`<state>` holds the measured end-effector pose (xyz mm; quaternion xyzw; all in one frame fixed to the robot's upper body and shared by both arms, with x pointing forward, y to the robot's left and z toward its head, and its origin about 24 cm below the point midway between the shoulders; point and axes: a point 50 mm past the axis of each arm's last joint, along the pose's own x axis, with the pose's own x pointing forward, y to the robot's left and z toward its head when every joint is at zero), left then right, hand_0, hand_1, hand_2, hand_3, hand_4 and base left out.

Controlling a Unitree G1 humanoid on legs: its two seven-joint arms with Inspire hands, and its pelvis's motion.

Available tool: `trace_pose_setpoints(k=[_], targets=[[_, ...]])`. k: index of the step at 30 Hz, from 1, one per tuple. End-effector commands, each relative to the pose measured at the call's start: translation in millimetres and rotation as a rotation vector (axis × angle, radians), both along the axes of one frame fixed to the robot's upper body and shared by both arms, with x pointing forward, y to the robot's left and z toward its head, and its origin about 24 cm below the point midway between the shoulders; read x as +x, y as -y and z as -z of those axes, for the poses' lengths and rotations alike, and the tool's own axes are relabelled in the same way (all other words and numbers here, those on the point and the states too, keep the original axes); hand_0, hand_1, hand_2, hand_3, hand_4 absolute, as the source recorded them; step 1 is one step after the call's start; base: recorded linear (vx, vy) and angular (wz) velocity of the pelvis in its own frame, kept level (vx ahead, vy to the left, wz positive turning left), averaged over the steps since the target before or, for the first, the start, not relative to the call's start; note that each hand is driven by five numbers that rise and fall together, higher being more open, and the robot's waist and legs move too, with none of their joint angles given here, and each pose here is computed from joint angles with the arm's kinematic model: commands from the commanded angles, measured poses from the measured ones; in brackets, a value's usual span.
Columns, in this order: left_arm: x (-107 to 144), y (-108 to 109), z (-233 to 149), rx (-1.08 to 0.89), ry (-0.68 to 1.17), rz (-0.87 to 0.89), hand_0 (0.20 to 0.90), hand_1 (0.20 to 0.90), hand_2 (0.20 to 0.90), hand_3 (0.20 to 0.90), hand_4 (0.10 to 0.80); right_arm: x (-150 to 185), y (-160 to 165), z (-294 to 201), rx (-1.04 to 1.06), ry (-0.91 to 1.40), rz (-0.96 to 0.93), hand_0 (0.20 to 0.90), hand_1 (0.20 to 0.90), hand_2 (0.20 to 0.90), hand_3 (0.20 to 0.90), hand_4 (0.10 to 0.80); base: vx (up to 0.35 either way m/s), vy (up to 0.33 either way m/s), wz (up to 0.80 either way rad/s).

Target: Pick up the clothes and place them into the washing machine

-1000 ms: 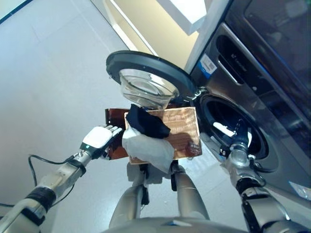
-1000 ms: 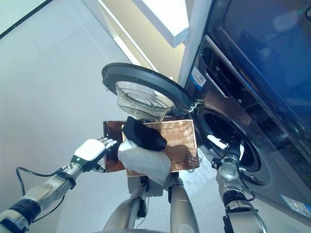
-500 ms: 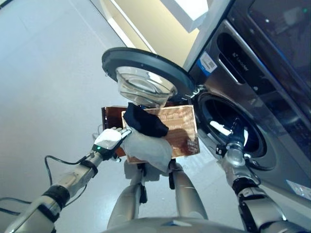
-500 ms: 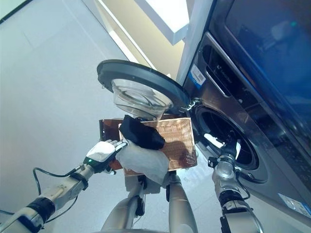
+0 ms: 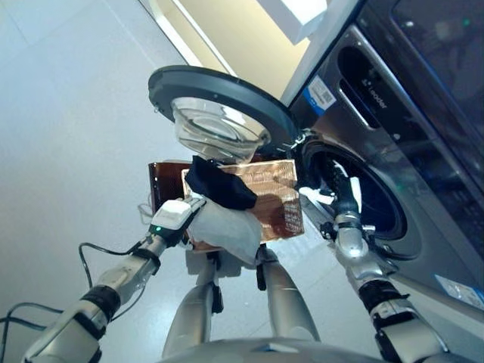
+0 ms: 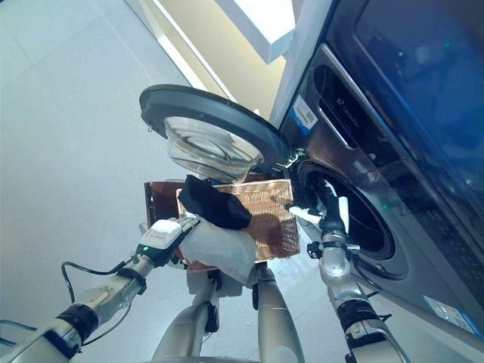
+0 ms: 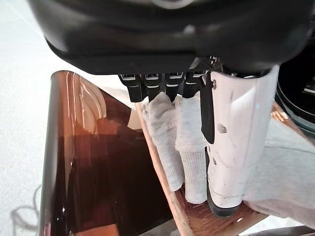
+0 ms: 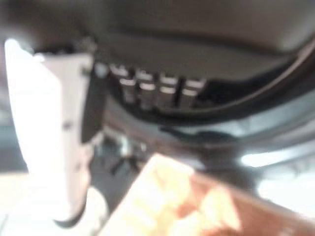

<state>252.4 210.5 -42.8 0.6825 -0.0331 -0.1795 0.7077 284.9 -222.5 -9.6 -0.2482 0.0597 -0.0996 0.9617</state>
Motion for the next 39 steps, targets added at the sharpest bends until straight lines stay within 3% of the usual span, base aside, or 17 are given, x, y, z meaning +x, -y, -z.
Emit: trace_pose_setpoints(k=[1,7,12,19,39], targets=[[0,13,-1,-0.039,0.052,0.040,0.900,0.900,0.900,0.900,0.800,6,1,-14,-0.113,0.086,-0.011,0.900,0.900,0.900,0.900,0.800,0.000,0.000,0.00],[0,16,2,-0.029,0.060,0.041,0.900,0.900,0.900,0.900,0.800,7,-27,-16,-0.175,0.105,-0.149,0.900,0.900,0.900,0.900,0.800,0.000,0.000,0.00],[0,13,5,-0.026,0.070,0.016,0.900,0.900,0.900,0.900,0.800,-1,-28,-13,-0.218,0.122,-0.156,0.900,0.900,0.900,0.900,0.800,0.000,0.000,0.00],[3,15,3,-0.024,0.109,0.025,0.900,0.900,0.900,0.900,0.800,-14,-36,-21,-0.385,0.187,-0.306,0.900,0.900,0.900,0.900,0.800,-0.011,0.010,-0.04],[12,37,1,-0.093,0.123,0.043,0.900,0.900,0.900,0.900,0.800,-10,-23,-48,-0.363,0.308,-0.233,0.900,0.900,0.900,0.900,0.800,-0.004,-0.001,0.00]])
